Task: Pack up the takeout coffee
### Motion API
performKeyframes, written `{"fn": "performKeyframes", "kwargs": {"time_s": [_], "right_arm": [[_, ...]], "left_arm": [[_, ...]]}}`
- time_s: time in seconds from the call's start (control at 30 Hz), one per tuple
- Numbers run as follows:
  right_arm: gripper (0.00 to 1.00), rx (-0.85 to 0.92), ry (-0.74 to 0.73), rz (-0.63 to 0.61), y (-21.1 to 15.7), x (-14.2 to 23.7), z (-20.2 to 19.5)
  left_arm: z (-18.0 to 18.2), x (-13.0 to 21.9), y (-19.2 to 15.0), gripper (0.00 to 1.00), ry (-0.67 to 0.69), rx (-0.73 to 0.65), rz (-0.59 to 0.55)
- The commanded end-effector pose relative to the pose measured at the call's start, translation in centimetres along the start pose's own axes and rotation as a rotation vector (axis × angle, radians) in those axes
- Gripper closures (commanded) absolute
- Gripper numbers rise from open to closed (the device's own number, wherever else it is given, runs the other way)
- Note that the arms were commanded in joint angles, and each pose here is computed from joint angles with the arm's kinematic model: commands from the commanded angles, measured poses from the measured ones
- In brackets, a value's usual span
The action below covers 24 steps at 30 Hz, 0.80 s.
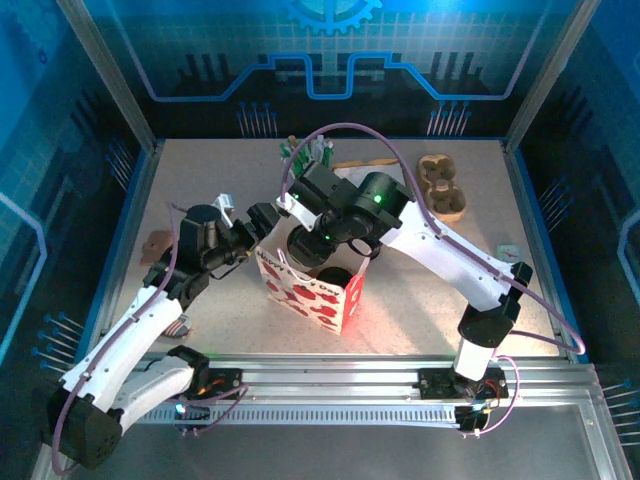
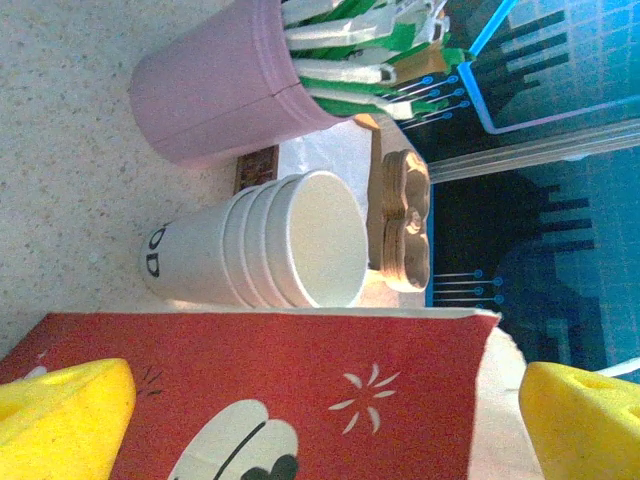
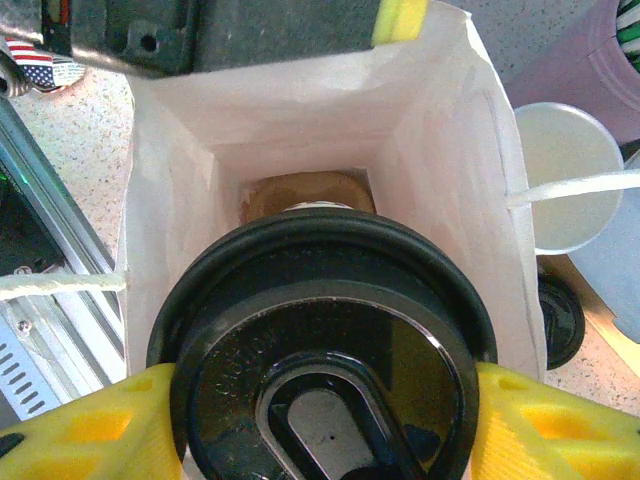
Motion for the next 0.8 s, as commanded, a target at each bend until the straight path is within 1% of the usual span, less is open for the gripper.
{"fn": "performKeyframes", "kwargs": {"time_s": [0.0, 0.2, 0.43, 0.57, 0.77], "right_arm": [[0.51, -0.006, 0.007, 0.018, -0.1, -0.7, -0.3], [0.51, -0.008, 0.009, 0.026, -0.1, -1.1, -0.3], [0.52, -0.015, 0.007, 0.04, -0.1, -1.5, -0.6], [0.52, -0.019, 0.009, 0.045, -0.1, -1.8, -0.7], [0.52, -0.016, 0.017, 0.064, 0.1, -2.3, -0.5]], "left_arm": [[-1.9, 0.0, 1.3, 0.01, -0.044, -0.041, -0.044], [-2.4, -0.4, 1.9, 0.01, -0.045, -0.065, -0.051], [-3.0, 0.1, 3.0, 0.01, -0.021, -0.148, -0.092], [-3.3, 1.2, 4.0, 0.01, 0.008, -0.206, -0.133], [-4.6, 4.1, 6.3, 0.01, 0.05, -0.305, -0.212]]}}
Point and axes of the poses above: each hand's point on the last joint's axis, 136 mm out from that joint toward the fingers, its own x axis back along the fingers, its own z axis along the line the jaws close on, y = z × x, the point moved 1 cm from there along x, back along the fingers, and after that the axes turned 5 degrees about -x, right-handed, at the moved point
